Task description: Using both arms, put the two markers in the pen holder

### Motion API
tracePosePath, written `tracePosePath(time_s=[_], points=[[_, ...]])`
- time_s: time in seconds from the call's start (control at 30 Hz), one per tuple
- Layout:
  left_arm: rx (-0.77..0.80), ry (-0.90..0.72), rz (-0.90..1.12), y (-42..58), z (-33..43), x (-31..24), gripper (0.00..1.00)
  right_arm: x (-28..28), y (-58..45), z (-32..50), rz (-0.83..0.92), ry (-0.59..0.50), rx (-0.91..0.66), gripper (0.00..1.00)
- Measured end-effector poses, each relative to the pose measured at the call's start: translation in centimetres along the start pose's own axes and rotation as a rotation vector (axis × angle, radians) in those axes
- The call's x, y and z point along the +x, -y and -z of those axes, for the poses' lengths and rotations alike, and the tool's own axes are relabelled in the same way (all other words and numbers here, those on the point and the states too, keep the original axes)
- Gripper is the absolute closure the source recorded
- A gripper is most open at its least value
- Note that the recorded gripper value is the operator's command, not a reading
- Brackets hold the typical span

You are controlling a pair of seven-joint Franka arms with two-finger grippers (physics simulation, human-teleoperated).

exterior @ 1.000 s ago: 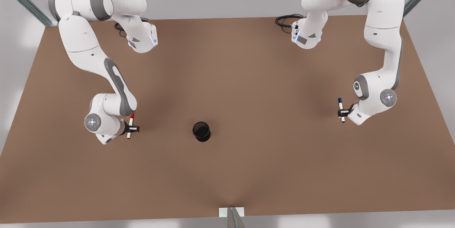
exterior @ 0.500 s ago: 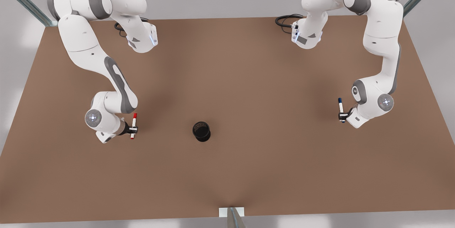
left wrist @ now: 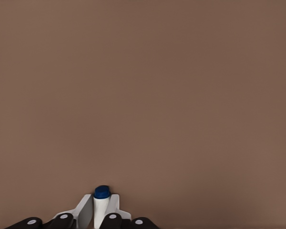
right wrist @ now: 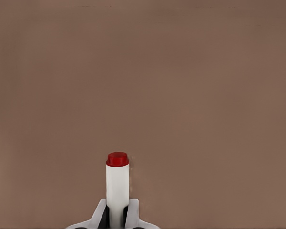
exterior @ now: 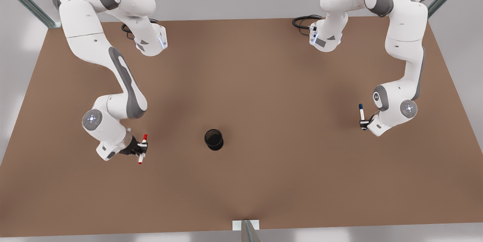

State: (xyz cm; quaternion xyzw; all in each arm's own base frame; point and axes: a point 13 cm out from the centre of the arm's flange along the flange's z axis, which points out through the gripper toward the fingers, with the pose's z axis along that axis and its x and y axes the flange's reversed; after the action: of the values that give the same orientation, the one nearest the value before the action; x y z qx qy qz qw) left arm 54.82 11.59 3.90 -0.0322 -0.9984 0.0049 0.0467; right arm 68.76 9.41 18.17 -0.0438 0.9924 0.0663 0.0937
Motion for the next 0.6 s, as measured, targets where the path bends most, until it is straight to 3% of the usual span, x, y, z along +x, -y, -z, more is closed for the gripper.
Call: tracePosePath(time_s=[0.17, 0.33, 0.6], points=[[0.000, -0.004, -0.001, 0.0, -0.4, 0.1, 0.64, -6.1, -14.5, 6.9, 0.157, 0.150, -0.144, 0.79], [0.000, -0.009, -0.004, 0.1, -0.9, 0.2, 0.68, -7.4, -27.6, 6.0, 0.264, 0.250, -0.289, 0.79], [-0.004, -0.003, 0.003, 0.2, -0.5, 0.0, 0.71, -7.5, -34.7, 4.3, 0.300, 0.410, -0.363, 0.79]])
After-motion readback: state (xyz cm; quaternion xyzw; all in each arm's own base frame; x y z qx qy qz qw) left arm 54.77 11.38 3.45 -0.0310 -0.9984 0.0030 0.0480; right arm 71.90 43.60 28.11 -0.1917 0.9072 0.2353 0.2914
